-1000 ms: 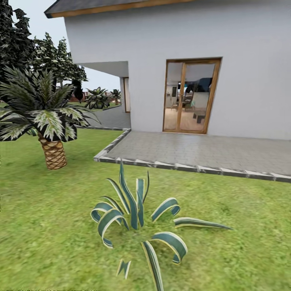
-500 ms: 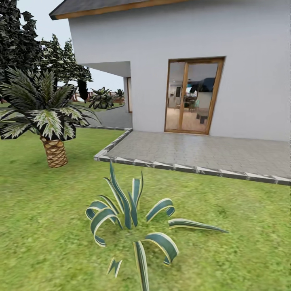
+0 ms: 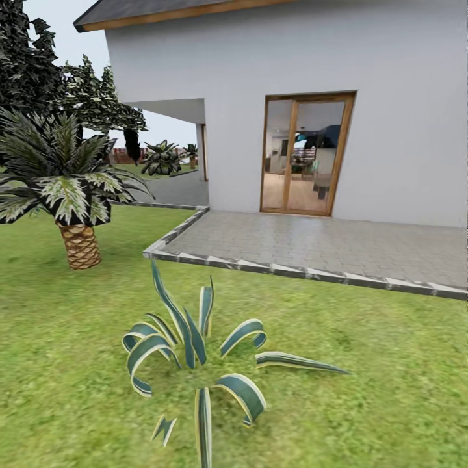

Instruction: Take the three Easter eggs out of the wicker basket on the lawn in the garden, then place them on the lawn next to a single tree (choose any tree) so that all three eggs are next to the same tree and none are left in the basket.

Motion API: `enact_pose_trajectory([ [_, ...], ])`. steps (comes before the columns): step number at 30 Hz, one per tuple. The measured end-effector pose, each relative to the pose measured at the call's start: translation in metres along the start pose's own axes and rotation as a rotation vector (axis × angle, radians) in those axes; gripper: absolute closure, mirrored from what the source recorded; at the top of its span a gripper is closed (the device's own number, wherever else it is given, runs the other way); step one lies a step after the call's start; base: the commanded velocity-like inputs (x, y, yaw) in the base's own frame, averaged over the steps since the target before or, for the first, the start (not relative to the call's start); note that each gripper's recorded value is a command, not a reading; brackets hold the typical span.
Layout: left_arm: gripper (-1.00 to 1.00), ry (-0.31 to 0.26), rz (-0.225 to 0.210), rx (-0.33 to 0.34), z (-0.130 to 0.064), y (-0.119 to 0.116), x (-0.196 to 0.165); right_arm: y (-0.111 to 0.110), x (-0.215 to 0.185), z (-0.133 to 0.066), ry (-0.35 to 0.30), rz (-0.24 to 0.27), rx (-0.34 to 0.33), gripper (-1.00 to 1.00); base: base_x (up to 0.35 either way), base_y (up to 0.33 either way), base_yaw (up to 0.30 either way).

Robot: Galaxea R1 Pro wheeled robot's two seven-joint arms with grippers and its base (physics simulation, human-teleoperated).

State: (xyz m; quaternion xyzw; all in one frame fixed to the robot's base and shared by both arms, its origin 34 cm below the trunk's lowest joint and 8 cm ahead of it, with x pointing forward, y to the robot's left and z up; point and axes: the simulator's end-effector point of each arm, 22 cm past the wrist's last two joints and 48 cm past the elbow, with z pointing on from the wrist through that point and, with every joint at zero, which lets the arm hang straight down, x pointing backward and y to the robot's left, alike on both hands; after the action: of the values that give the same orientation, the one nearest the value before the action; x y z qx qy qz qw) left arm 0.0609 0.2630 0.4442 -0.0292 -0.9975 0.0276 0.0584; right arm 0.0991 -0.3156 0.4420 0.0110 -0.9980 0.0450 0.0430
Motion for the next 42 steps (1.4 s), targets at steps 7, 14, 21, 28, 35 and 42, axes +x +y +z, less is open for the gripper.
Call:
enact_pose_trajectory([
  [7,-1.0,-0.001,0.0,0.0,0.0,0.0,-0.0003,0.0,0.0,0.0,0.0,0.001,0.0,-1.0,0.0,-0.301,0.0],
  [14,-1.0,-0.001,-0.001,0.0,0.0,0.0001,-0.0006,0.0,0.0,0.0,0.0,0.0,0.0,-1.0,0.0,-0.3,0.0],
  [21,-1.0,-0.001,-0.001,0.0,0.0,0.0,-0.0004,0.0,0.0,0.0,0.0,0.001,0.0,-1.0,0.0,-0.3,0.0],
  [28,-1.0,-0.001,-0.001,0.0,0.0,0.0,-0.0006,0.0,0.0,0.0,0.0,-0.002,0.0,-1.0,0.0,-0.3,0.0],
  [35,-1.0,-0.001,-0.001,0.0,0.0,0.0,-0.0006,0.0,0.0,0.0,0.0,-0.003,0.0,-1.0,0.0,-0.301,0.0],
  [42,-1.0,-0.001,-0.001,-0.001,0.0,0.0002,-0.0006,0.0,0.0,0.0,0.0,-0.003,0.0,-1.0,0.0,-0.3,0.0],
])
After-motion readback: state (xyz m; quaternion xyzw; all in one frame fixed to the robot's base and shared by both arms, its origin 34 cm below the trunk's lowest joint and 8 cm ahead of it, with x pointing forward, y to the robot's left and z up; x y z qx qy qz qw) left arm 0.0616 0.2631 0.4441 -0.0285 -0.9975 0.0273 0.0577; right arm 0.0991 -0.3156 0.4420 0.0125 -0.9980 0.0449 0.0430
